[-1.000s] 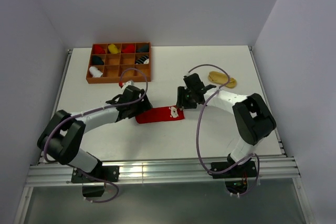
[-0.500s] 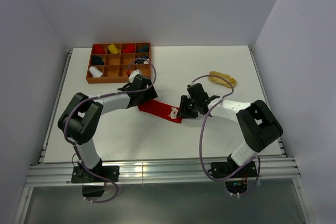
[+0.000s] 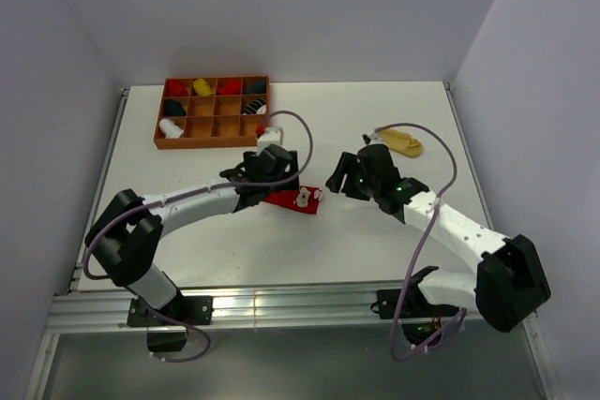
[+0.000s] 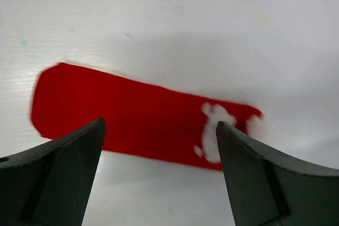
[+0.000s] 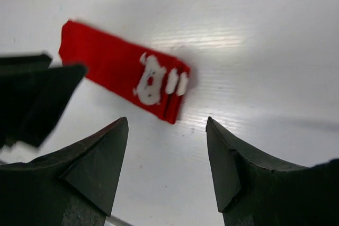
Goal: Roll the socks
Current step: Roll the sock at the center of the board.
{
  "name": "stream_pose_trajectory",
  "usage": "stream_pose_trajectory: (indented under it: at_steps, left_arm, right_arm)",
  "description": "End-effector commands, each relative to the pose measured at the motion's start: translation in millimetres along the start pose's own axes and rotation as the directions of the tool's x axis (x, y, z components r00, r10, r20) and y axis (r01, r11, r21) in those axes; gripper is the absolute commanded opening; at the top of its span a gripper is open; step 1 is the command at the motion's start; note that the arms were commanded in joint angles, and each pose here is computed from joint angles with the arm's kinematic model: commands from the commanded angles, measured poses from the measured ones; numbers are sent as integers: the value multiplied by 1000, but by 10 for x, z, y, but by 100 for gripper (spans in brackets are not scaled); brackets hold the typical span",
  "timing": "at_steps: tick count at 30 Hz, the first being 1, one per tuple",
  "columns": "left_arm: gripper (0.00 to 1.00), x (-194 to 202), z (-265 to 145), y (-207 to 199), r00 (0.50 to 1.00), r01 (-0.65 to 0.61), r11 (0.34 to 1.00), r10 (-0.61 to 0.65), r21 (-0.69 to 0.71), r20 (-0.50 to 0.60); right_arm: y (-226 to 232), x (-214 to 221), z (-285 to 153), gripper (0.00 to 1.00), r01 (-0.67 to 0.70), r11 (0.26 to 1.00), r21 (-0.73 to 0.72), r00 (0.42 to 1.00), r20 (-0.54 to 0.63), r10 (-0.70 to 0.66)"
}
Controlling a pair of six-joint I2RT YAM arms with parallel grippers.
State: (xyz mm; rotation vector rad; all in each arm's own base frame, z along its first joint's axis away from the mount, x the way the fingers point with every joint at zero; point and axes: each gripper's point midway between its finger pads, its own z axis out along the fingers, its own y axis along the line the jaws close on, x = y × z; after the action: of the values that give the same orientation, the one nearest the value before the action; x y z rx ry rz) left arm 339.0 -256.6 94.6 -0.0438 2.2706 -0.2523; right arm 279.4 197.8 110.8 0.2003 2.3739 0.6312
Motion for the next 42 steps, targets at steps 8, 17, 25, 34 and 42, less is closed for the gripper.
stream_pose_trajectory:
  at_steps: [8, 17, 25, 34, 42]
  left_arm:
    - [88, 376, -280, -832, 955, -295, 951, 291, 91, 56]
    - [75, 671, -25, -1111, 897, -441, 890, 441, 116, 29]
    - [67, 907, 20, -1186, 866, -495, 859, 500, 130, -9]
    - [64, 1020, 87, -1081, 846, -529, 846, 532, 63, -42]
    - [55, 1138, 167, -907, 812, -577, 816, 574, -2, -100]
  right_arm:
    - [-1038, -169, -328, 66, -201, 963, 182, 968, 185, 167]
    - [-1235, -161, -414, 66, -239, 949, 206, 956, 220, 194]
    - [-1255, -88, -334, 65, -268, 949, 167, 955, 179, 239]
    - [-1245, -65, -301, 65, -278, 951, 134, 953, 167, 255]
    - [-1223, -47, -282, 65, -281, 954, 108, 952, 157, 263]
